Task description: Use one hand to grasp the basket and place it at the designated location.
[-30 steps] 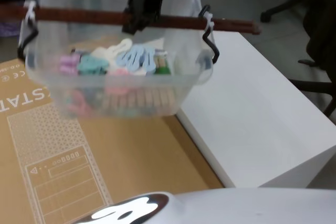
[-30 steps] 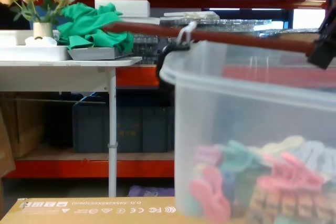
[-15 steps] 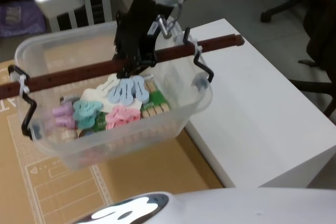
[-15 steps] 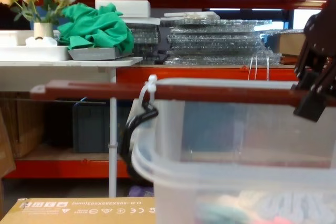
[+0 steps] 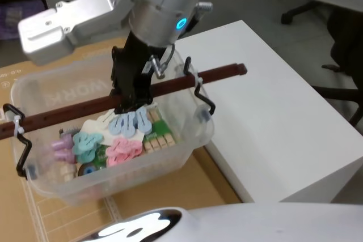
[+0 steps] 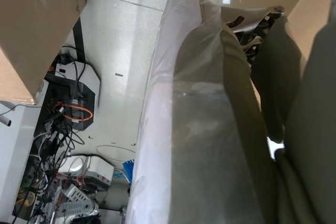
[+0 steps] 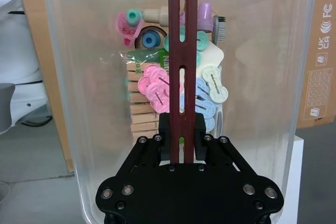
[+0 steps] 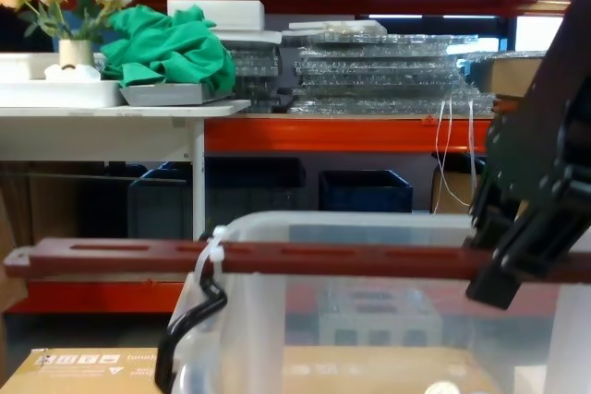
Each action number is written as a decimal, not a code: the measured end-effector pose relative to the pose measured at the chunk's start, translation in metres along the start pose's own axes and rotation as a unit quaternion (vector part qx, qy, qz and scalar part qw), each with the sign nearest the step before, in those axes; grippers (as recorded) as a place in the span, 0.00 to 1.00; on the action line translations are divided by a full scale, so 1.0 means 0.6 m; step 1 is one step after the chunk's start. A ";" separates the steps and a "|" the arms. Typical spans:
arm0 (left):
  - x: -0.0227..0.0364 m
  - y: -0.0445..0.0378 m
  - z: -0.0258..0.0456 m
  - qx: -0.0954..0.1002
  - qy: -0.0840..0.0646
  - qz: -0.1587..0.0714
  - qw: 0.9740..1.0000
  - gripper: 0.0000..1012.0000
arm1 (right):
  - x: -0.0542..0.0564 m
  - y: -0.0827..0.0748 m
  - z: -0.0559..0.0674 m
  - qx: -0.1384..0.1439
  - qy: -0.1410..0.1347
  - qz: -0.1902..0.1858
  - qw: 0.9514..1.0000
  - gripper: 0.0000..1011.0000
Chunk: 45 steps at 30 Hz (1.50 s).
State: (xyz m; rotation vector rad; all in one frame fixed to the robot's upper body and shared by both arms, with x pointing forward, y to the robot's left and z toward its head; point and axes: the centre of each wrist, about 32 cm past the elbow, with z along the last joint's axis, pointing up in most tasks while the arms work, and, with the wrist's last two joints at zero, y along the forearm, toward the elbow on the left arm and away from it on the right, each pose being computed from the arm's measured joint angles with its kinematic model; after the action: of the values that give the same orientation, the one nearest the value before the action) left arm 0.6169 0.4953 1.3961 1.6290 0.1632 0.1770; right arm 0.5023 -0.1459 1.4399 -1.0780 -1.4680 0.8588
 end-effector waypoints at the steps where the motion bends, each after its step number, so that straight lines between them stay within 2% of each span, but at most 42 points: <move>1: 0.0000 0.000 0.000 0.000 0.000 0.000 1.000 0.00 | 0.000 0.003 0.001 -0.001 0.001 0.000 1.000 0.23; 10: 0.0000 0.000 0.000 0.000 0.000 0.000 1.000 0.00 | -0.004 0.039 0.003 0.000 0.011 -0.008 1.000 0.23; 17: 0.0000 0.000 0.000 0.000 0.000 0.000 1.000 0.00 | -0.004 0.063 0.006 0.009 0.000 -0.008 1.000 0.23; 25: 0.0000 0.000 0.000 0.000 0.000 0.000 1.000 0.00 | 0.003 0.084 0.013 0.015 -0.008 0.000 1.000 0.23; 45: 0.0000 0.000 0.000 0.000 0.000 0.000 1.000 0.00 | 0.009 0.121 0.015 0.022 -0.001 0.017 1.000 0.23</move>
State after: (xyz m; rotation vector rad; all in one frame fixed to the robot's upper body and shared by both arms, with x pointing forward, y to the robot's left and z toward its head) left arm 0.6168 0.4954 1.3961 1.6290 0.1633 0.1770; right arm 0.5056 -0.1162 1.3729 -1.0722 -1.4305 0.9114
